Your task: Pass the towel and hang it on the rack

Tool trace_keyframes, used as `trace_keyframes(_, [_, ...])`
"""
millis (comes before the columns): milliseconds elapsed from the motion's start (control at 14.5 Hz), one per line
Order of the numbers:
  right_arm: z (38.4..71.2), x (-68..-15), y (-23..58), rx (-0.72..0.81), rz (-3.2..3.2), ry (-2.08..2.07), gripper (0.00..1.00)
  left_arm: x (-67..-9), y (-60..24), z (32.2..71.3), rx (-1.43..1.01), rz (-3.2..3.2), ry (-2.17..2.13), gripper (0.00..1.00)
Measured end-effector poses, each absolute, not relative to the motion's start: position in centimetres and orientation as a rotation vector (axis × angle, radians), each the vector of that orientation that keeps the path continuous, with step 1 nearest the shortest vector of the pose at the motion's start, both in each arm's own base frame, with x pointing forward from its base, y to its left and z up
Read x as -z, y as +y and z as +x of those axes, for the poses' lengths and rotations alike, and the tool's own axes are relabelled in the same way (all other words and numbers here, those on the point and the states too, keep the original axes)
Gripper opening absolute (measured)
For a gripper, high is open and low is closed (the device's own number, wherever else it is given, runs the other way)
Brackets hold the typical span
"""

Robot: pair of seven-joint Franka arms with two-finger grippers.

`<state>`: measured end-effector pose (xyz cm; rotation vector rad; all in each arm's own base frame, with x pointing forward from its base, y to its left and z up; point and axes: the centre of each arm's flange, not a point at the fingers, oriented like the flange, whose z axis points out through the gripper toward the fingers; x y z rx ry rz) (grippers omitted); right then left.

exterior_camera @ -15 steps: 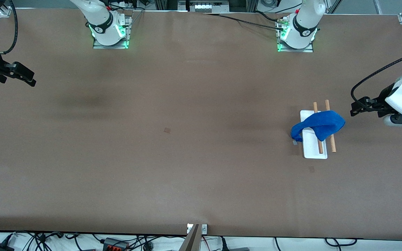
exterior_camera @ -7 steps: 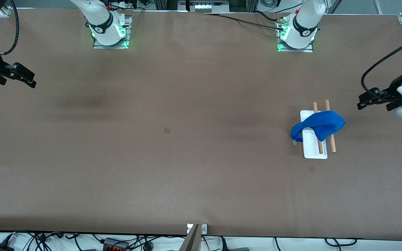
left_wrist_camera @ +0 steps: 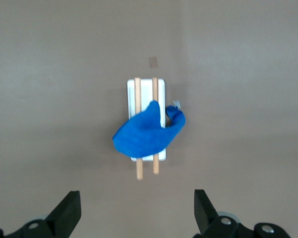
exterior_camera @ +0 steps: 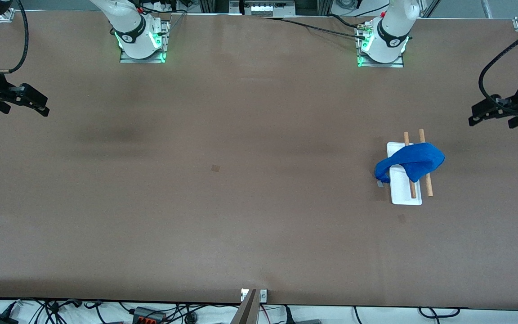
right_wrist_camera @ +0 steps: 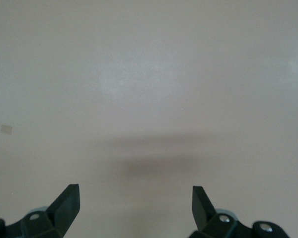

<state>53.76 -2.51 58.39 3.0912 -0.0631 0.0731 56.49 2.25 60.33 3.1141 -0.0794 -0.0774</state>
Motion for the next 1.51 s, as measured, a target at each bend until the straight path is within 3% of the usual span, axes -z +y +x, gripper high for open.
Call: trace_keyframes(1513, [53.3, -58.1, -2.8, 0.000, 3.098, -0.030, 1.00, -59.8, 0.4, 56.5, 0.168, 3.089, -0.093, 1.00])
